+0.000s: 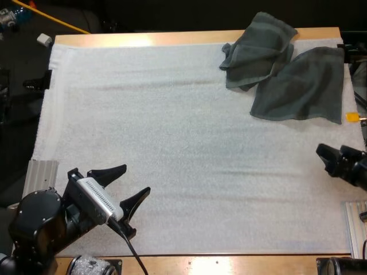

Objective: Pick towel from pile, fold and stack

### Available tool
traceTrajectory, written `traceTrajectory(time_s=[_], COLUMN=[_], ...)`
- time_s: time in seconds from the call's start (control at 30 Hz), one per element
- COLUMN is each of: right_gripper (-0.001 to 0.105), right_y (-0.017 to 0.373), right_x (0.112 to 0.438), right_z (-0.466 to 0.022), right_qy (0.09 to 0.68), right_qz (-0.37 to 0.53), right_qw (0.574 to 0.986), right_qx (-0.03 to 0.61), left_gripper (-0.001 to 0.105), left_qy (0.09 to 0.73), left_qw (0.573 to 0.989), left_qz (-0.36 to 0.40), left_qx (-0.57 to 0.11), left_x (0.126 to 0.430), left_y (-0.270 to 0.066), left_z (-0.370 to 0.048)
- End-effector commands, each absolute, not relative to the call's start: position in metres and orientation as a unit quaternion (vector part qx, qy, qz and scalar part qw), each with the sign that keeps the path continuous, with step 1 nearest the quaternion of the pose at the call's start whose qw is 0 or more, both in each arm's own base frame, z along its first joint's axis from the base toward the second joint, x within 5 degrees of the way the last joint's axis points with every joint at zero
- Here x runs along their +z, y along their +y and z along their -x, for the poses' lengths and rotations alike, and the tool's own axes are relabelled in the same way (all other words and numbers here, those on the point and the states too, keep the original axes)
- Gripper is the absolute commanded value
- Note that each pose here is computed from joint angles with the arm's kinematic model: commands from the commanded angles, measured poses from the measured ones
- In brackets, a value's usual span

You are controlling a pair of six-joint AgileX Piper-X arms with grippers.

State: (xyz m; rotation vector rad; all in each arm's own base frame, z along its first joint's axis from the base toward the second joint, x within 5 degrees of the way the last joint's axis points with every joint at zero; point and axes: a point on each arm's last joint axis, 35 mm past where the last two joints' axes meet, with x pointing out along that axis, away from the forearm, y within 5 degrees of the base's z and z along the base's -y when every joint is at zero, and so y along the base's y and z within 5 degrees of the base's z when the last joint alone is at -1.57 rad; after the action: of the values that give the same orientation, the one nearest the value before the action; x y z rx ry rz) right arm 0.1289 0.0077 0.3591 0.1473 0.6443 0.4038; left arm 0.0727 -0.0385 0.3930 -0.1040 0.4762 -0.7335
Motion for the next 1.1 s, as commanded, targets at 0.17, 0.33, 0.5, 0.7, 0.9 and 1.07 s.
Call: traceTrajectory(time_s=[0.17,0.33,0.5,0.7,0.9,1.07], right_gripper=[0.061,0.061,0.061,0.060,0.060,0.060], right_y=[0.010,0.035,0.060,0.067,0.071,0.075], right_x=[0.340,0.314,0.280,0.253,0.213,0.185], right_z=[-0.200,-0.240,-0.274,-0.297,-0.327,-0.351], right_qy=[0.336,0.367,0.394,0.410,0.424,0.435], right_qz=[-0.123,-0.129,-0.142,-0.154,-0.183,-0.205], right_qw=[0.918,0.907,0.899,0.894,0.886,0.877], right_qx=[0.172,0.162,0.128,0.091,0.047,0.016], left_gripper=[0.061,0.061,0.061,0.061,0.061,0.061], left_qy=[0.224,0.225,0.225,0.224,0.225,0.224], left_qw=[0.907,0.907,0.906,0.904,0.903,0.903], left_qz=[0.053,0.053,0.053,0.055,0.056,0.057], left_qx=[-0.354,-0.353,-0.354,-0.360,-0.362,-0.362], left_x=[0.396,0.396,0.395,0.396,0.396,0.396], left_y=[-0.039,-0.039,-0.039,-0.039,-0.039,-0.039], left_z=[-0.073,-0.073,-0.073,-0.072,-0.072,-0.071])
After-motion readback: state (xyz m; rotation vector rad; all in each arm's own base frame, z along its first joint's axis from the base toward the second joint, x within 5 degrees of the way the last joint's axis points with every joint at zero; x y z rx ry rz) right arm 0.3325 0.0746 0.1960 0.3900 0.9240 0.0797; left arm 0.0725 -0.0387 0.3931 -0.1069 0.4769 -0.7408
